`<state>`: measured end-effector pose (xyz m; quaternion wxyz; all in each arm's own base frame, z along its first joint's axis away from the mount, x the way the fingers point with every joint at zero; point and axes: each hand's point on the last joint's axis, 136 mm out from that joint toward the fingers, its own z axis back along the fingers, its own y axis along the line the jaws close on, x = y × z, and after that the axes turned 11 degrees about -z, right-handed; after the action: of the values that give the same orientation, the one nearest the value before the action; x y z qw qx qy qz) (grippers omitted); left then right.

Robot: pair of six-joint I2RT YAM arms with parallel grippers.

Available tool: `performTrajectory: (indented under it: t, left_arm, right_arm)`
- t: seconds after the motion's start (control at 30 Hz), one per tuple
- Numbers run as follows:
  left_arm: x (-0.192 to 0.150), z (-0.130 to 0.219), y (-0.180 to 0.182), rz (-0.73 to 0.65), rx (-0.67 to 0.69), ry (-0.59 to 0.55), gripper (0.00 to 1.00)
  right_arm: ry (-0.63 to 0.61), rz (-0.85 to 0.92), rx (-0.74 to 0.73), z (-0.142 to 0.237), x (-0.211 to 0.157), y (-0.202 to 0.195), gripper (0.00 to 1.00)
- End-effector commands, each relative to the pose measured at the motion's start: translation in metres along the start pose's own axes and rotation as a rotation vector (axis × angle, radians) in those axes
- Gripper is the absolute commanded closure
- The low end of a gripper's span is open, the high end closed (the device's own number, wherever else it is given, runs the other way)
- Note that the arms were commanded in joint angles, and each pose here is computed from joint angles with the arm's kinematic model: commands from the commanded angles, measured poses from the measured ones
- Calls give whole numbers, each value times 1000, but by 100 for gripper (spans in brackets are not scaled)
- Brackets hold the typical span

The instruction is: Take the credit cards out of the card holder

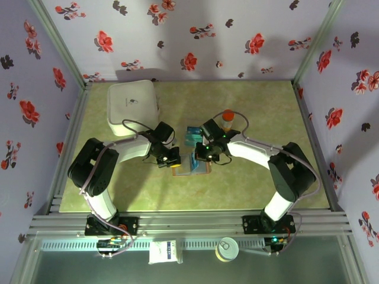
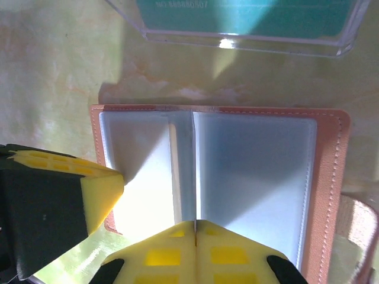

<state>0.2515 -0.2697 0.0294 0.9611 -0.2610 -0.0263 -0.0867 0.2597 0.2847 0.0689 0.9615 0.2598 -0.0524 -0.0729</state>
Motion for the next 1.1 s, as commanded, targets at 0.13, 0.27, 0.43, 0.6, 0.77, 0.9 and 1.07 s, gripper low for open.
performTrajectory:
  t: [0.13,0.27,0.43,0.6,0.77,0.9,1.07]
  left_arm:
    - [3,2,5,-15,20,6,98]
    - [0,1,8,-14,26,11,98]
    - [1,1,10,-8,28,4,98]
    - [2,4,11,-9,26,-2,98]
    - [4,9,14,-6,34,-14,98]
    - [6,12,13,-9,27,-22,98]
    - [10,19,9,-16,14,-40,95]
  right_arm:
    - [-57,144,-44,32,8,5,99]
    - [-48,316,-51,42,11,12,99]
    - [-45,566,-99,55,19,12,100]
    - [-62,769,-129,69,41,13,100]
    - [-18,1034,-136,75,49,21,100]
    - [15,1153,-151,73,60,27,100]
    - [70,1249,-117,67,75,39,100]
